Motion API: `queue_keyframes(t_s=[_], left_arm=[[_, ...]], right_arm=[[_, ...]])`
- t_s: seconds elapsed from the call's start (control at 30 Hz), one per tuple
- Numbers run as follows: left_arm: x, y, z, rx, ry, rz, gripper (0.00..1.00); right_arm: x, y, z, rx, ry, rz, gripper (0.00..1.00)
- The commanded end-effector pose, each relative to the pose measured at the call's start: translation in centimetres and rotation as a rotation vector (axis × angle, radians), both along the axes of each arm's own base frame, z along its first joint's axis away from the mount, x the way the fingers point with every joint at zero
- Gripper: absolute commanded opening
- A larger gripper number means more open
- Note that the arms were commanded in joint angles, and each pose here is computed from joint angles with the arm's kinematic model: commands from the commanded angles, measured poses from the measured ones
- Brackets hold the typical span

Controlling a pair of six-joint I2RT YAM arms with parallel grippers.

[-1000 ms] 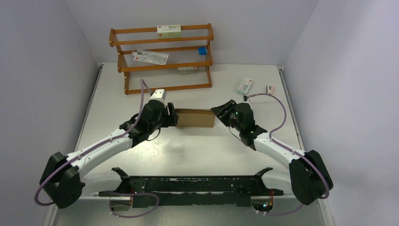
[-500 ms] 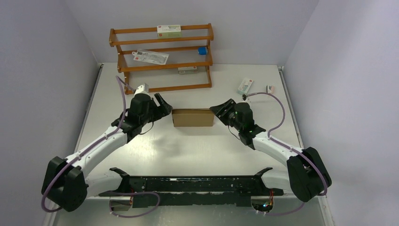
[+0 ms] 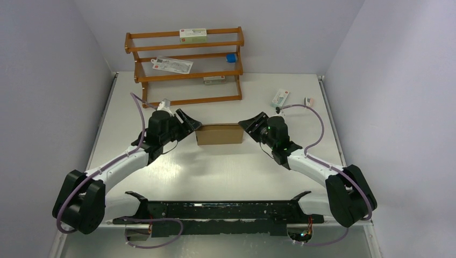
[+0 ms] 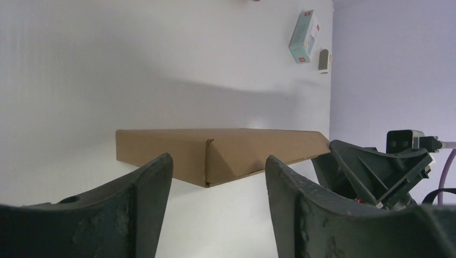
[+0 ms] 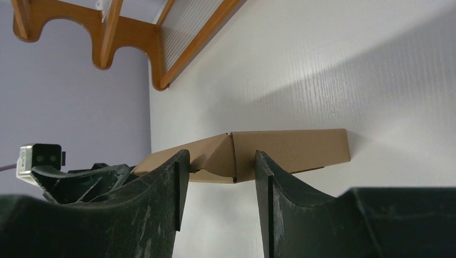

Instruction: Fold the paper box

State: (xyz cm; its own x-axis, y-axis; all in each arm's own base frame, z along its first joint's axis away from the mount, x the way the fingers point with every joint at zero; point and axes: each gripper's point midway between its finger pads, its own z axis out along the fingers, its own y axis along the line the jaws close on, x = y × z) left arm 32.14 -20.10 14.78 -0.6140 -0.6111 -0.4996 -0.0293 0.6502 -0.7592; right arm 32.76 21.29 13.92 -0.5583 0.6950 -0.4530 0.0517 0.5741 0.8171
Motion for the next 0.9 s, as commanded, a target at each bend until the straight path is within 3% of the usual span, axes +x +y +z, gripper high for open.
queue_keyframes(t_s=[0.0,0.37,0.87], left_arm=[[-0.2,-0.9,-0.2,-0.065,0.003,-0.04,0.65],[-0.7,0.3,-2.7,-0.07,0.029,-0.005,0.37],[-1.2,2.0,-6.8,0.035,0.109,0.014,0.31]], right_arm=[[-0.9,-0.1,-2.7,-0.05,0.081,0.028,0.49],[-1.4,0.0,-4.0,-0.058,0.087,0.051,0.46],[-2.6,-1.0,-6.8,-0.058,0.14,0.114,0.33]])
